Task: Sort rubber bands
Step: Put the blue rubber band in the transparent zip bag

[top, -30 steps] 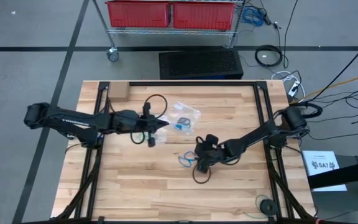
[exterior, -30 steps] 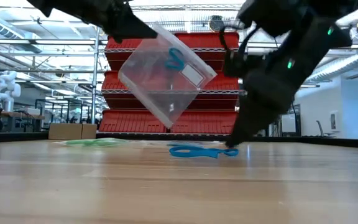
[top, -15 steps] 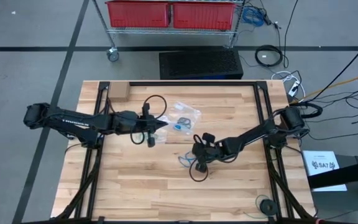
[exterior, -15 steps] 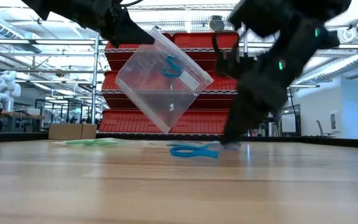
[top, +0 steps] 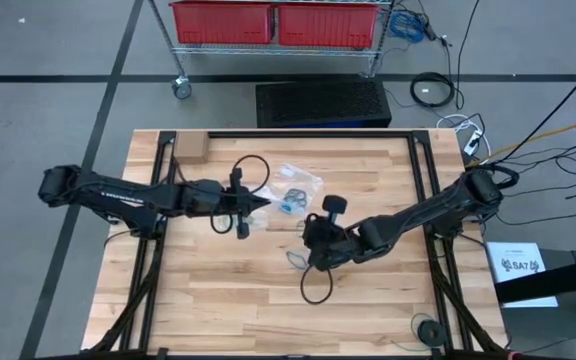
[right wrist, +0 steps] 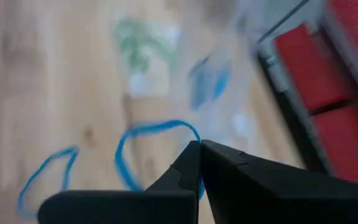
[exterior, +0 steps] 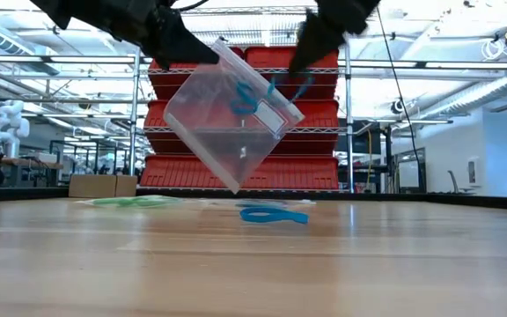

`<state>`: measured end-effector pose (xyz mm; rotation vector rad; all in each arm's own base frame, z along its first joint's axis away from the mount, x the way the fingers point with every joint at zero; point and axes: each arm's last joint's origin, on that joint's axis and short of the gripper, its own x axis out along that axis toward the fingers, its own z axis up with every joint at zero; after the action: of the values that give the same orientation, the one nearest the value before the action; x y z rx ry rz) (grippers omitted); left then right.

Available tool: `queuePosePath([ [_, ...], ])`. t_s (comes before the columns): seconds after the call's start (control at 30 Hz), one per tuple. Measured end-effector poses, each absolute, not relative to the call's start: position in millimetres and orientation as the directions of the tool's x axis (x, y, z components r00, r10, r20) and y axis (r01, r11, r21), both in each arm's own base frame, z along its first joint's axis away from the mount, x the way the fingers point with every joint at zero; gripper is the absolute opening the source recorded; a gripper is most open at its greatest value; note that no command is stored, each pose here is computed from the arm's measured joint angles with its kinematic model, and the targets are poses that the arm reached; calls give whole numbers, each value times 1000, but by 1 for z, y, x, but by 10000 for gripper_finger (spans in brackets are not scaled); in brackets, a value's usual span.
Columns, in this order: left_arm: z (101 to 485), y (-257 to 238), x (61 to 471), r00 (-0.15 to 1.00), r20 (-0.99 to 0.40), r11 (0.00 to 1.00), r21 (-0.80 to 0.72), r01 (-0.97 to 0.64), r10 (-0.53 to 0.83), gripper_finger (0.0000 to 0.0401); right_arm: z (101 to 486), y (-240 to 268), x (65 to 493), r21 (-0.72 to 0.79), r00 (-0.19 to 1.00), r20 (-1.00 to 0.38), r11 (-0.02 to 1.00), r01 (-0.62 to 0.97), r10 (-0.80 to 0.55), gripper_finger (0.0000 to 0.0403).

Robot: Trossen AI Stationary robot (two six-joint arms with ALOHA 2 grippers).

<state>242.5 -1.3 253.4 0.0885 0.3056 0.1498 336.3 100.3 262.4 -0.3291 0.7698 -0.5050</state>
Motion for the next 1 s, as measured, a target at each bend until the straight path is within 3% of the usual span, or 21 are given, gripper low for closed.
queuePosePath([
  [0.4, 250, -3, 249, 952, -281, 991, 80, -104, 123, 0, 284, 84, 343, -691, 546, -392, 629, 356, -741, 0],
  [1.0, 249, 0, 258, 964, -231, 991, 65, -121, 133, 0, 281, 88, 351, -711, 574, -389, 631, 310, -720, 0],
])
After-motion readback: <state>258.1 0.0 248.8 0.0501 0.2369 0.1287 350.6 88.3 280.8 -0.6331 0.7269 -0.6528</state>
